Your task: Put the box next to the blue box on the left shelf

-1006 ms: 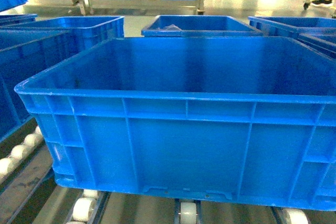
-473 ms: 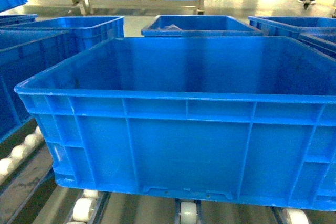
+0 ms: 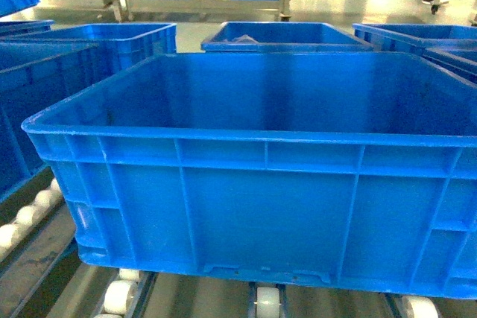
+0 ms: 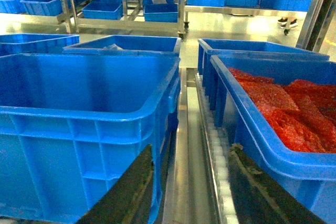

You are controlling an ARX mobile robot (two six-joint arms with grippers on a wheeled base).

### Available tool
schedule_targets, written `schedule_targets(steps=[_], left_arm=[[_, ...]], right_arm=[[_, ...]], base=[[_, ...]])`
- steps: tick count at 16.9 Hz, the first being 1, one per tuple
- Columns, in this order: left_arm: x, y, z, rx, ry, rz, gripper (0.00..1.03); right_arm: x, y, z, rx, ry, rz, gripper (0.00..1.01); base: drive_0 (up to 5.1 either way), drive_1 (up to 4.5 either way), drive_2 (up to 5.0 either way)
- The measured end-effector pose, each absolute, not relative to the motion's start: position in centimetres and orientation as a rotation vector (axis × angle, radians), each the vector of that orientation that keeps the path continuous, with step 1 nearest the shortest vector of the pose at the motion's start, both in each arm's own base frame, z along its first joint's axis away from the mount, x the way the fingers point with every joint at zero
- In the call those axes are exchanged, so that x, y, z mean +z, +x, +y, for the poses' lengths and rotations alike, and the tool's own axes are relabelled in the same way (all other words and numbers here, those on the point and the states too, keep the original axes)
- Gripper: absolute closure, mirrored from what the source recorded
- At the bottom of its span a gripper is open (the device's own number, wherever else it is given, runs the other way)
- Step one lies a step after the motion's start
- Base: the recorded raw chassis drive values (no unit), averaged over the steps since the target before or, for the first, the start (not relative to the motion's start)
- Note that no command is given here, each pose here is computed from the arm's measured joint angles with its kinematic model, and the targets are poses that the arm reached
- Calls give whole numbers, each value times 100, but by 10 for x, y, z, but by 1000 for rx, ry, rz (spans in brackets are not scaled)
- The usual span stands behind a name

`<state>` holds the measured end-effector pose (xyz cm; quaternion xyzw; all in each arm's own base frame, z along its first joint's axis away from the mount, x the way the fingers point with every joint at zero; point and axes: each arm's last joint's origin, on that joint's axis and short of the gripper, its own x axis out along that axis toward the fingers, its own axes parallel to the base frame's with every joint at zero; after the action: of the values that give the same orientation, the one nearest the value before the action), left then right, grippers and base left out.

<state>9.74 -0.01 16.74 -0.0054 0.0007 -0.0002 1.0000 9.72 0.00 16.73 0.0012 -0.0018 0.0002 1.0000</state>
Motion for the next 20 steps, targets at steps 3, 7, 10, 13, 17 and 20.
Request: schedule_targets(steps=[3,7,10,13,17,20], left_arm=[[167,97,0,0,-10,2,5],[167,97,0,0,-10,1,5],[167,97,0,0,-10,2,5],[167,97,0,0,-10,2,5],[167,97,0,0,-10,1,5],[167,97,0,0,-10,2,5]], right_arm=[[167,97,0,0,2,-3,3],[167,97,0,0,2,-3,3],[167,97,0,0,2,-3,3],[167,97,0,0,2,-4,3],[167,97,0,0,2,-3,3],[167,97,0,0,2,-3,3]], base=[[0,0,0],[0,0,0],[0,0,0],[0,0,0],[0,0,0],[0,0,0]])
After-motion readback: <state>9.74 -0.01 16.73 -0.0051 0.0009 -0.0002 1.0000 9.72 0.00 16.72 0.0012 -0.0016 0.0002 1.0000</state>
